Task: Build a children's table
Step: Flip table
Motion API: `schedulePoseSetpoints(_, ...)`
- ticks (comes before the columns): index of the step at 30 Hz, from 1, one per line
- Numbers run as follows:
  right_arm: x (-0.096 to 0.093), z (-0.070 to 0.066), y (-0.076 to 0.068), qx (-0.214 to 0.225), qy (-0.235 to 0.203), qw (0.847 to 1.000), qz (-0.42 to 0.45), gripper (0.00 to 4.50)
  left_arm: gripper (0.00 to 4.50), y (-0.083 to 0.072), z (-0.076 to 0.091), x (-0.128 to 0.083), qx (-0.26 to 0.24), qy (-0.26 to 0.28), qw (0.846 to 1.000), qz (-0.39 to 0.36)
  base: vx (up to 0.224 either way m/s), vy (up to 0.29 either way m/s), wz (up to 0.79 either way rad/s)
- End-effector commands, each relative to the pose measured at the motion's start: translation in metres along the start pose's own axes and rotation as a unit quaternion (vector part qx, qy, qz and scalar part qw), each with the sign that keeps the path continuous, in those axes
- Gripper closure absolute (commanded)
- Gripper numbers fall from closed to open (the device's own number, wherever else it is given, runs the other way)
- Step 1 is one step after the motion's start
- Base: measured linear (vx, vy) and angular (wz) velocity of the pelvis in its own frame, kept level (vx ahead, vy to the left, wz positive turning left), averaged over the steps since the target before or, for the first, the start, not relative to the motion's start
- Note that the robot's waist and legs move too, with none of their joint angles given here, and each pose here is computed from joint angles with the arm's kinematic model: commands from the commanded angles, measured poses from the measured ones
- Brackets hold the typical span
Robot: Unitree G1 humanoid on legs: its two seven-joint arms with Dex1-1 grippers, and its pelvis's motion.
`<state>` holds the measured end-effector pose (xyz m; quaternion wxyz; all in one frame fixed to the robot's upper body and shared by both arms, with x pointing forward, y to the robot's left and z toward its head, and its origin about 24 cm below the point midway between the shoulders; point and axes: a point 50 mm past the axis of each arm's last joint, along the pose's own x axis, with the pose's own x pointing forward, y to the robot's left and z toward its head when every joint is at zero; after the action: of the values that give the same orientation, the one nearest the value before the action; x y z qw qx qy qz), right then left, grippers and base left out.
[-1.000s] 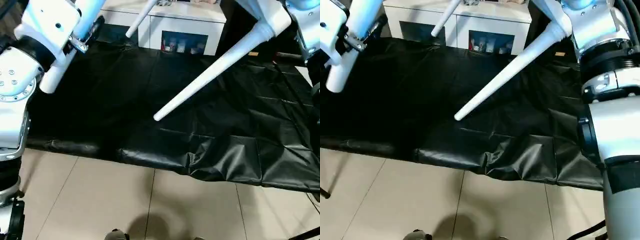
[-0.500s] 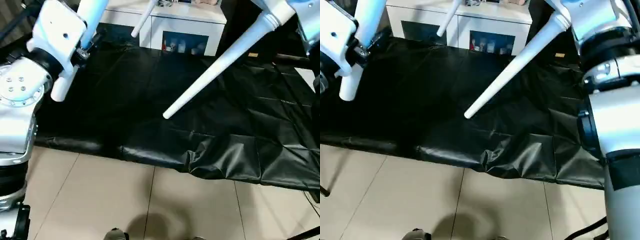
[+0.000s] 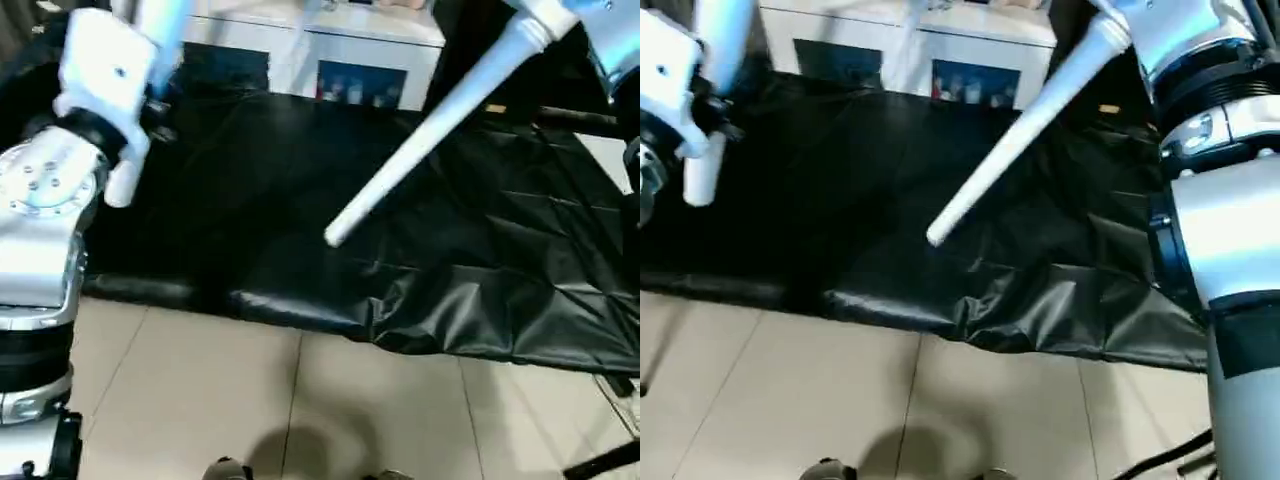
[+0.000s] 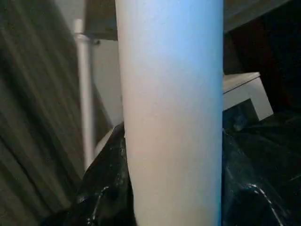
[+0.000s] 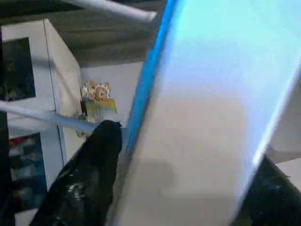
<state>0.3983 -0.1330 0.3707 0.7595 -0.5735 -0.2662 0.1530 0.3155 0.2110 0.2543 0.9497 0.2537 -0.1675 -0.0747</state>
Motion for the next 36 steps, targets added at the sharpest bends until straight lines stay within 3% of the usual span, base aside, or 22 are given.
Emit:
schedulePoseSetpoints(1, 0.001, 0.003, 0.001, -0.006, -0.008, 1.000, 0.009, 1.16, 2.78, -0.004, 0.009, 0.000, 0.010, -0.027, 1.000, -0.004, 0.000, 0.000, 0.00)
schedulePoseSetpoints(13, 0.002, 0.011, -0.002, 0.000, -0.044, 0.999, -0.012, 0.04, 2.78, -0.006, 0.002, -0.003, 0.015, -0.017, 1.000, 0.000, 0.000, 0.000, 0.00)
schedulePoseSetpoints(15, 0.002, 0.017, -0.001, 0.021, -0.073, 0.997, -0.019, 0.01, 2.78, -0.009, -0.003, -0.003, 0.012, -0.013, 1.000, -0.003, 0.000, 0.000, 0.00)
schedulePoseSetpoints(18, 0.004, 0.035, 0.001, 0.104, -0.159, 0.982, -0.012, 0.00, 2.78, -0.013, -0.012, -0.004, 0.001, 0.000, 1.000, -0.004, 0.000, 0.000, 0.00)
schedulePoseSetpoints(19, 0.004, 0.035, 0.001, 0.104, -0.159, 0.982, -0.012, 0.00, 2.78, -0.013, -0.012, -0.004, 0.001, 0.000, 1.000, -0.004, 0.000, 0.000, 0.00)
schedulePoseSetpoints(20, 0.004, 0.047, 0.003, 0.150, -0.214, 0.965, -0.003, 0.00, 2.78, -0.015, -0.019, -0.006, 0.000, 0.013, 1.000, -0.005, 0.000, 0.000, 0.00)
schedulePoseSetpoints(22, 0.002, 0.057, 0.006, 0.180, -0.263, 0.948, 0.000, 0.00, 2.78, -0.016, -0.023, -0.008, 0.003, 0.018, 1.000, -0.003, 0.000, 0.000, 0.00)
schedulePoseSetpoints(31, -0.005, 0.077, 0.014, 0.219, -0.360, 0.907, 0.005, 0.00, 2.78, -0.014, -0.029, -0.014, 0.003, 0.026, 1.000, -0.003, 0.000, 0.000, 0.00)
schedulePoseSetpoints(34, -0.016, 0.093, 0.011, 0.268, -0.429, 0.863, 0.009, 0.00, 2.78, -0.014, -0.035, -0.017, -0.004, 0.032, 0.999, -0.006, 0.000, 0.000, 0.00)
schedulePoseSetpoints(36, -0.019, 0.100, 0.017, 0.296, -0.443, 0.846, 0.030, 0.00, 2.78, -0.017, -0.039, -0.017, -0.011, 0.036, 0.999, -0.009, 0.000, 0.000, 0.00)
